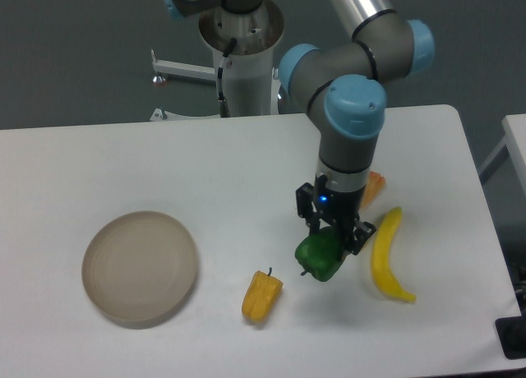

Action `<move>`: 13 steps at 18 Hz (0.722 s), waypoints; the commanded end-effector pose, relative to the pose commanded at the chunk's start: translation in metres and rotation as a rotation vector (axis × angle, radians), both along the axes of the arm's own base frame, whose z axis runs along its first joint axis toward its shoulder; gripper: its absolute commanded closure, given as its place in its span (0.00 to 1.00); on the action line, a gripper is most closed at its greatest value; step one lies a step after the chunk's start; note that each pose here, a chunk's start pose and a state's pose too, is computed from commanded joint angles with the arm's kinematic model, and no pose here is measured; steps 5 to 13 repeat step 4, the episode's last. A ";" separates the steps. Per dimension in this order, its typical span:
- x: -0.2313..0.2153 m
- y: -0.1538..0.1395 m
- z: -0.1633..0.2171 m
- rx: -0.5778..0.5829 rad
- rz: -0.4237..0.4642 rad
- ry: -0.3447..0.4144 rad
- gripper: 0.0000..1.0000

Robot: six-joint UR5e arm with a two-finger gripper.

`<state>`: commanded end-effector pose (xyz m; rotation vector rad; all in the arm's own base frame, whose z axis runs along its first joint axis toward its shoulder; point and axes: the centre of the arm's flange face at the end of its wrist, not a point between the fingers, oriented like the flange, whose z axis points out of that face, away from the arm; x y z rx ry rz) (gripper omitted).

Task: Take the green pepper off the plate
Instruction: 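Lift the green pepper off the plate and carry it toward the banana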

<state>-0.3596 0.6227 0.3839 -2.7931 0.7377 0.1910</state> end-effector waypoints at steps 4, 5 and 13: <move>-0.001 0.000 -0.001 -0.008 0.003 0.009 0.60; -0.001 0.000 -0.001 -0.008 0.003 0.009 0.60; -0.001 0.000 -0.001 -0.008 0.003 0.009 0.60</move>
